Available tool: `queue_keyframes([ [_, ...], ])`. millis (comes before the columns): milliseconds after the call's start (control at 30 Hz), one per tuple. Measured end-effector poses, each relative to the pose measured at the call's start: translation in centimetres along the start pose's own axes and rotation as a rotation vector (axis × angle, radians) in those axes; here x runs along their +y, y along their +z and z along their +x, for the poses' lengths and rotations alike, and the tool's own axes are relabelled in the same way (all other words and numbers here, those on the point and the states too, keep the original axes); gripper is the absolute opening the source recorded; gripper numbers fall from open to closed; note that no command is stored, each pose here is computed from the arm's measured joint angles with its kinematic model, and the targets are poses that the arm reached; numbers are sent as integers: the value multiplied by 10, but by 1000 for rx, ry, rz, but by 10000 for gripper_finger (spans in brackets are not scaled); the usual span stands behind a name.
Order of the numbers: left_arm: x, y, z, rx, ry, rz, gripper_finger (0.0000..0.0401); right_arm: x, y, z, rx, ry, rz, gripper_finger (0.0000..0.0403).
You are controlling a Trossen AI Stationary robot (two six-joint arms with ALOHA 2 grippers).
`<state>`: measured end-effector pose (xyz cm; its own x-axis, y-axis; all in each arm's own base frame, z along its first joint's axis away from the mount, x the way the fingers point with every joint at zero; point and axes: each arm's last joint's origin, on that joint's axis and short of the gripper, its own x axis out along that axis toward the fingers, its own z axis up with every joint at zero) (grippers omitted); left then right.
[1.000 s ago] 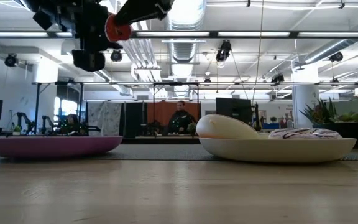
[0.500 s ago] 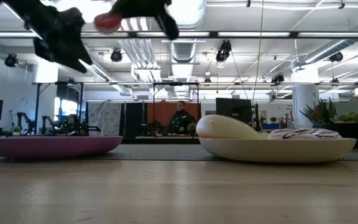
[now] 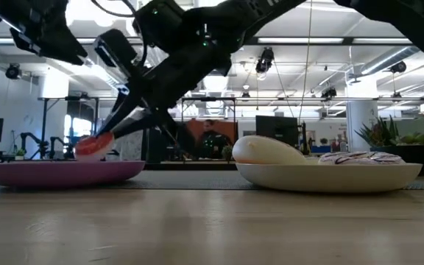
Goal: Pick & Place donuts
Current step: Put the small red donut on the violet plate, then put the small orange donut on the violet plate
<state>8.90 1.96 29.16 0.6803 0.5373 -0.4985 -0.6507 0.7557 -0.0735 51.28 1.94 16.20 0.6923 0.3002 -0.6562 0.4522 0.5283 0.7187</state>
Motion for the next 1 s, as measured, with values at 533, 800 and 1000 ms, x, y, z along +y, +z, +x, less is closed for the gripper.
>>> queue_keyframes([
  [533, 3, -9, 4, 64, 75, -9, 172, 5, 3, 0, -74, -333, -250, 165],
  [800, -13, -39, 52, 237, 203, -110, 172, 37, 5, -42, -97, -389, -465, 206],
  [1000, -19, -69, 94, 528, 318, -146, 172, 44, 0, -81, -68, -466, -462, 206],
])
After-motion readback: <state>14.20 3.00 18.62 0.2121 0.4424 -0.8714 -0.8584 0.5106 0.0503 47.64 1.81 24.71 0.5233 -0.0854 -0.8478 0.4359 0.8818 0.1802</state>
